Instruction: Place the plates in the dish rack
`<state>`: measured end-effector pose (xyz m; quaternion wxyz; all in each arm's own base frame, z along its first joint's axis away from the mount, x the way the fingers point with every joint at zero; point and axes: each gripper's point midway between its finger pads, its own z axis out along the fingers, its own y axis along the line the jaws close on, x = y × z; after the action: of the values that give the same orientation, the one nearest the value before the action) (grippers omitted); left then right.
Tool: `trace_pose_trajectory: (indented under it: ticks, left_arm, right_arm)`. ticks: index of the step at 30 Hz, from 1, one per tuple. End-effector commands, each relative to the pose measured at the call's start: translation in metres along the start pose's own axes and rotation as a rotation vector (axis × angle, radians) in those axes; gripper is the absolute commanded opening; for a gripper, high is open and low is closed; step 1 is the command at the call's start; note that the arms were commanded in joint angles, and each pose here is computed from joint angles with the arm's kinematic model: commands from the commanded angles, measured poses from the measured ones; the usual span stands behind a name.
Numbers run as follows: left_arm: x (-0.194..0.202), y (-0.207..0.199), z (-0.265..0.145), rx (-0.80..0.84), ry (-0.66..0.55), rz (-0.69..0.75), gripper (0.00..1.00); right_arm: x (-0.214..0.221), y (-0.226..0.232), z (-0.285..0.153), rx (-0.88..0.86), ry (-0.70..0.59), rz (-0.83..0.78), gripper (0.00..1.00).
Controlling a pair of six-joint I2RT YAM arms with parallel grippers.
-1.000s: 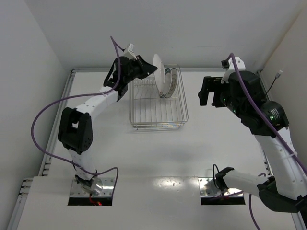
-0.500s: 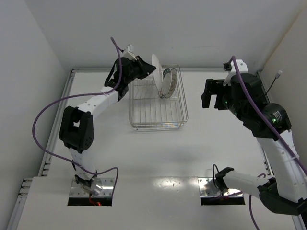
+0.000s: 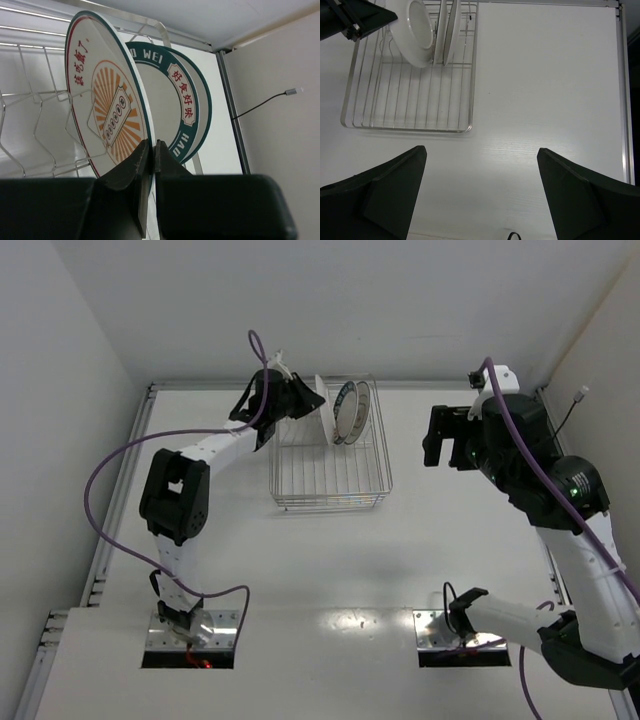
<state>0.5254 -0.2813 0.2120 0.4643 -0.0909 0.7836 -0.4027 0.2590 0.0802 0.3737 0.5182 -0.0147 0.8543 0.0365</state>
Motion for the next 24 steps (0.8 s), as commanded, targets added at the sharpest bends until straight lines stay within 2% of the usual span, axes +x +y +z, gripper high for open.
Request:
trace_pose_trajectory:
  ticks: [1, 5, 6, 8, 9, 12, 13, 15, 16, 20, 24]
  left_arm:
    - [-0.013, -0.027, 0.001, 0.067, -0.011, 0.032, 0.0]
    - [-0.004, -0.037, 0.003, 0.128, 0.047, 0.047, 0.0]
    - [0.0, -0.034, 0.005, 0.128, 0.06, 0.044, 0.03]
    - [-0.005, -0.044, 0.003, 0.15, 0.069, 0.047, 0.17]
    - [-0.004, -0.046, 0.003, 0.152, 0.079, 0.046, 0.31]
    - [-0.001, -0.065, 0.003, 0.183, 0.098, 0.088, 0.47]
    - [0.0, -0.065, 0.005, 0.184, 0.111, 0.086, 0.57]
    - [0.002, -0.085, 0.007, 0.213, 0.117, 0.136, 0.66]
    - [0.005, -0.081, 0.009, 0.197, 0.135, 0.139, 0.72]
    - [0.004, -0.089, 0.009, 0.198, 0.131, 0.152, 0.82]
    - [0.004, -0.083, 0.005, 0.163, 0.144, 0.187, 0.85]
  right_arm:
    - [-0.01, -0.005, -0.007, 0.014, -0.037, 0.011, 0.9]
    - [-0.007, -0.003, -0.005, 0.007, -0.026, 0.008, 0.9]
    - [-0.006, -0.003, -0.003, 0.007, -0.026, 0.008, 0.9]
    - [-0.006, -0.001, -0.003, -0.003, -0.023, 0.008, 0.9]
    - [-0.006, -0.001, -0.003, -0.003, -0.023, 0.008, 0.9]
    - [-0.004, 0.002, -0.001, -0.012, -0.02, 0.016, 0.9]
    - [-0.006, 0.004, -0.001, -0.023, -0.026, 0.019, 0.9]
    - [-0.002, 0.004, 0.002, -0.021, -0.016, 0.016, 0.9]
    - [-0.004, 0.003, -0.001, -0.023, -0.024, 0.028, 0.9]
    - [-0.004, 0.005, -0.003, -0.035, -0.032, 0.04, 0.9]
    - [-0.002, 0.004, -0.005, -0.035, -0.033, 0.041, 0.9]
